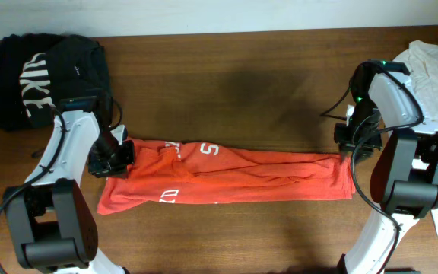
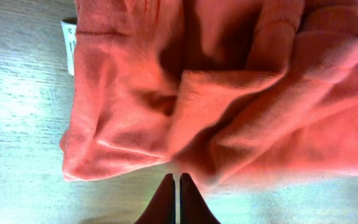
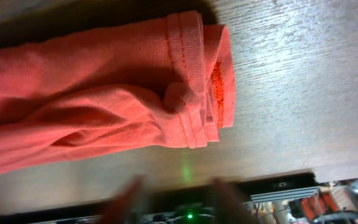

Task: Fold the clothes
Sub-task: 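Press the folded strip flat and pull its ends outward with both grippers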

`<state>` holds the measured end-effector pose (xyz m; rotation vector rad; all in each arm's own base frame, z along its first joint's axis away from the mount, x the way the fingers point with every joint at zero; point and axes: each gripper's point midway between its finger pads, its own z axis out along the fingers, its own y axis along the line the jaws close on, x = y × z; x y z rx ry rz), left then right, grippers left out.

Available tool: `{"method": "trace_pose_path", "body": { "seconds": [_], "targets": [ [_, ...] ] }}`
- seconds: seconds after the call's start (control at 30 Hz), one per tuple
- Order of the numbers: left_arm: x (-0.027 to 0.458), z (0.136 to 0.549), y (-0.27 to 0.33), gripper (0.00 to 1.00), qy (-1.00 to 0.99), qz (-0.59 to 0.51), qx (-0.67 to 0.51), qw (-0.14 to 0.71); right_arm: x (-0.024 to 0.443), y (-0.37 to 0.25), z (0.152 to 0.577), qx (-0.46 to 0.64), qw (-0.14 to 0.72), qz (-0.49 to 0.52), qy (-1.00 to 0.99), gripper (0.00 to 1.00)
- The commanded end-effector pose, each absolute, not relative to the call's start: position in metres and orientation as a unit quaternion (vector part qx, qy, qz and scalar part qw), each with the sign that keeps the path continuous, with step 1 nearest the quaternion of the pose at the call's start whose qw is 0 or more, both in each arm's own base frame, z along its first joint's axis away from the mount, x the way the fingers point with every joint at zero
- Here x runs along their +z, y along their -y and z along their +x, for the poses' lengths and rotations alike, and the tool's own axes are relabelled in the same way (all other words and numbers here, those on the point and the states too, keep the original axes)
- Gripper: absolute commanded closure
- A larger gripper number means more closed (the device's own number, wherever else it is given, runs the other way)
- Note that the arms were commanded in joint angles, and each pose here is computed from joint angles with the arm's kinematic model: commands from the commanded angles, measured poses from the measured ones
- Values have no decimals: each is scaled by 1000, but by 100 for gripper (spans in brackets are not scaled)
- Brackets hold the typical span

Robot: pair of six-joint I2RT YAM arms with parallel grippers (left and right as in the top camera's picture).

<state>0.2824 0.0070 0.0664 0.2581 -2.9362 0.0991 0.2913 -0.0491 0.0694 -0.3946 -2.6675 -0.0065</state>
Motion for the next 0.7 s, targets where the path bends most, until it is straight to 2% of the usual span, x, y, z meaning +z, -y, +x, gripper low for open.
{"method": "trace_pose_path", "body": {
  "seconds": [0.0,0.03,0.17,0.2,0.23,0.27,0.33,0.37,0.57,0.67],
  "targets": [
    [68,268,-8,58,988,92,31,124,73,57,291,13,213,-138,967,1],
    [68,271,-8,52,988,92,31,120,73,58,295,13,205,-139,969,1],
    [94,306,11,53,991,91,78,63,71,57,305,6,184,-141,973,1],
    [95,317,29,64,992,62,103,42,68,51,315,-13,166,-144,975,1],
    [94,320,44,99,992,40,112,35,64,49,321,-21,153,-146,977,0],
    [93,317,67,100,993,4,113,36,62,49,320,-21,155,-145,977,12],
    [89,317,99,100,992,-46,114,25,57,48,314,-21,164,-146,975,69],
    [82,317,112,99,991,-65,114,19,49,46,312,-23,166,-156,974,90],
    [18,319,111,99,990,-48,102,81,28,31,307,-46,166,-149,974,89],
    [0,318,85,100,992,-2,61,106,27,26,310,-44,162,-139,976,85]
  ]
}}
